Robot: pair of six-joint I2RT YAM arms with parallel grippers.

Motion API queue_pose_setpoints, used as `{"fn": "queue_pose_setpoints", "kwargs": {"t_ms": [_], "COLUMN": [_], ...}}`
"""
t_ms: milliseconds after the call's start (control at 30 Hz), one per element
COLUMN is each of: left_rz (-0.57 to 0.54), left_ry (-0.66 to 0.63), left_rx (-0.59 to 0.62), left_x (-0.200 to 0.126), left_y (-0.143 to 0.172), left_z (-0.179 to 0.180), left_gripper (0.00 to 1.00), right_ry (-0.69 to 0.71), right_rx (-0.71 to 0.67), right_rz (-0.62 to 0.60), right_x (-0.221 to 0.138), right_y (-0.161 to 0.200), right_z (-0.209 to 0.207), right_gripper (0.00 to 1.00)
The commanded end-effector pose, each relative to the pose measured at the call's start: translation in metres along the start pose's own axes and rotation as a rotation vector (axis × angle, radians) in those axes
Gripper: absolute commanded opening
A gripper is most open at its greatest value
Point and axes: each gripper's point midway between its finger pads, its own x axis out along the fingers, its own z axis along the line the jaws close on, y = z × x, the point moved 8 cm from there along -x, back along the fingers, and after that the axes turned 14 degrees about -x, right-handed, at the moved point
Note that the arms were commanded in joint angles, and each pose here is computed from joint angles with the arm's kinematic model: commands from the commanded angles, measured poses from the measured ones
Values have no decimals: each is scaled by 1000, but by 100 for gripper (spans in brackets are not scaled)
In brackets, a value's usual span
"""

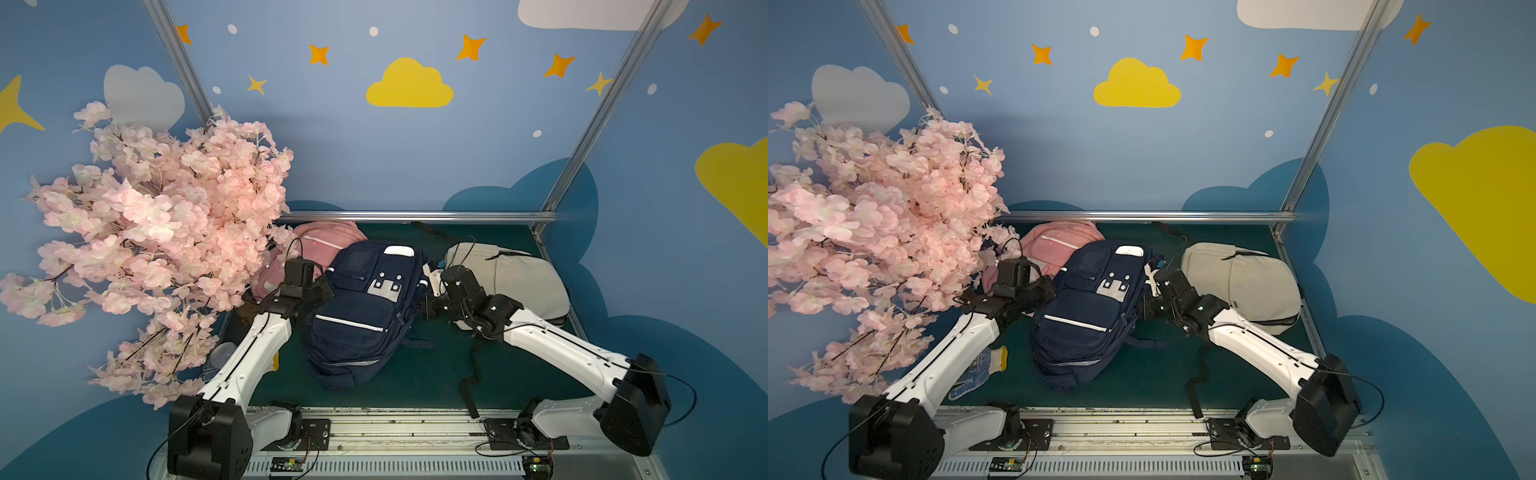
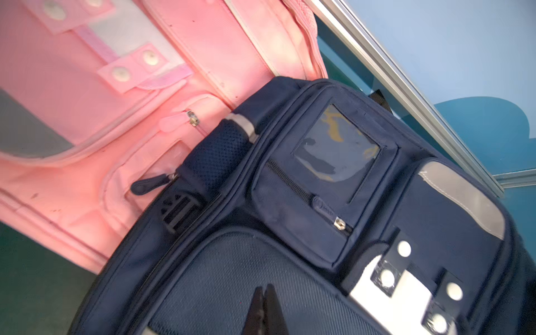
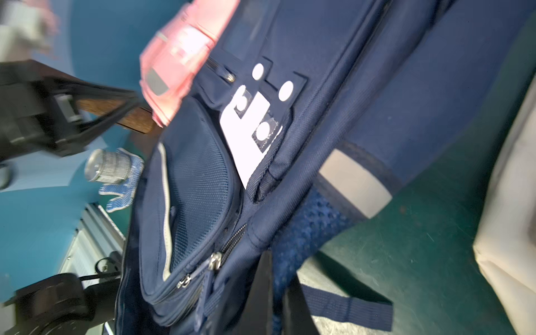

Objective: Zip up the backpack
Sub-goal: Adjust the backpack on the backpack.

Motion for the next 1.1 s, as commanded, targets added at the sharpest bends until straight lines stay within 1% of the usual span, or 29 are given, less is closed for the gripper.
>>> {"fn": "queue_pose_setpoints", "kwargs": {"t_ms": [0, 33, 67, 133, 267, 400, 500, 600, 667, 700, 733, 833, 900, 933, 967, 1067], "left_rz": [39, 40, 43, 62, 114, 188, 224, 242, 239, 236, 226, 204, 208, 220, 221, 184], "left_ry": [-16, -42, -65, -98, -145, -180, -196, -230, -230, -217, -207, -204, -217, -227, -241, -281], "left_rx": [50, 58, 54, 36, 15, -12, -33, -41, -38, -30, -27, 4, 19, 29, 38, 42], "left_x": [2, 1, 1, -1, -4, 0, 8, 17, 22, 24, 25, 29, 30, 29, 27, 15], "left_y": [4, 9, 13, 27, 55, 84, 99, 104, 103, 100, 96, 82, 76, 75, 75, 81], "left_z": [-14, -12, -8, 9, 44, 74, 91, 100, 99, 94, 88, 72, 63, 60, 60, 71], "left_gripper": [9, 19, 28, 41, 55, 61, 60, 54, 43, 36, 31, 19, 15, 14, 16, 37], "right_ry": [143, 152, 157, 172, 191, 194, 199, 197, 200, 200, 200, 210, 219, 223, 226, 219], "right_rx": [34, 47, 59, 88, 118, 123, 132, 137, 139, 140, 139, 138, 137, 139, 139, 149], "right_rz": [-26, -36, -43, -44, -18, 10, 30, 32, 28, 26, 23, 13, 11, 13, 12, 10], "right_x": [-15, -17, -20, -24, -26, -24, -22, -22, -23, -24, -26, -31, -33, -33, -34, -33], "right_y": [16, 22, 26, 38, 57, 67, 70, 71, 71, 71, 72, 72, 74, 75, 75, 77], "right_z": [-19, -21, -23, -27, -31, -33, -33, -32, -31, -31, -31, -31, -32, -32, -33, -33], "right_gripper": [0, 0, 0, 0, 0, 0, 0, 0, 0, 0, 0, 0, 0, 0, 0, 0]}}
